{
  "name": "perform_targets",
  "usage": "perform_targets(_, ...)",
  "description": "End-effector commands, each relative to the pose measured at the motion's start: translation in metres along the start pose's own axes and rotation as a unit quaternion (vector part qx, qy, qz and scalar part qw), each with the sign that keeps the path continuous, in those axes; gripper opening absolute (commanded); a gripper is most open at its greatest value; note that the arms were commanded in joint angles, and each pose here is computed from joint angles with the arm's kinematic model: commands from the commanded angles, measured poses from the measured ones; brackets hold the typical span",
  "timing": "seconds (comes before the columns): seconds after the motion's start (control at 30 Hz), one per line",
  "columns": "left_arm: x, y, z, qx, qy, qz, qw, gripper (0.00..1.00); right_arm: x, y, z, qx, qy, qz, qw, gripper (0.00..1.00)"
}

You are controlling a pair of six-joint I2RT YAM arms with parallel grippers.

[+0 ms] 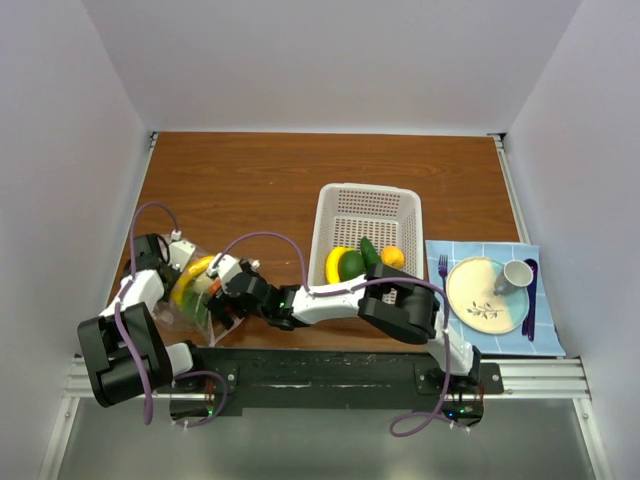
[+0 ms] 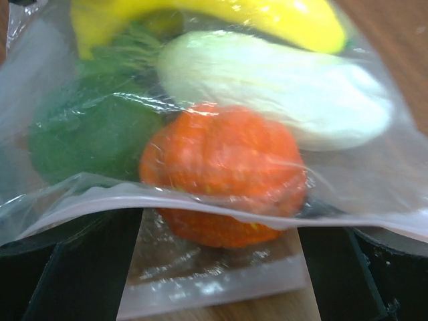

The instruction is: Open the zip-top bag and remove the fake food

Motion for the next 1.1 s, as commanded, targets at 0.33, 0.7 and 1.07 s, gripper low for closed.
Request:
perform_targets(0.33,-0.003,-0.033,-0.009,0.045,-0.011,-0.078,0.996,0.04,0.024,0.016,0.029,0.016,-0.053,-0.008,0.998,0.99)
perform_targets(0.7,0.005,-0.011,-0.008,0.007,0.013,-0.011,1.000,0.00,-0.029,0.019,0.024,0.007,-0.044,-0.001,0.999,0.27)
perform_targets(1.07,0.012,0.005,-0.009,-0.021,0.041,0.032,0.998,0.00,-0.134,-0.013,0.056,0.013,-0.075,-0.037,0.996,0.20)
Point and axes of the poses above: each gripper's point midway between its finger pads, its own x axis out along the fingers, its own y axis along the line the jaws close on, z = x × y, the point moved 4 cm from there along -x, back along the fingers, and after that the axes turned 8 degrees about x, right-handed, at the moved point
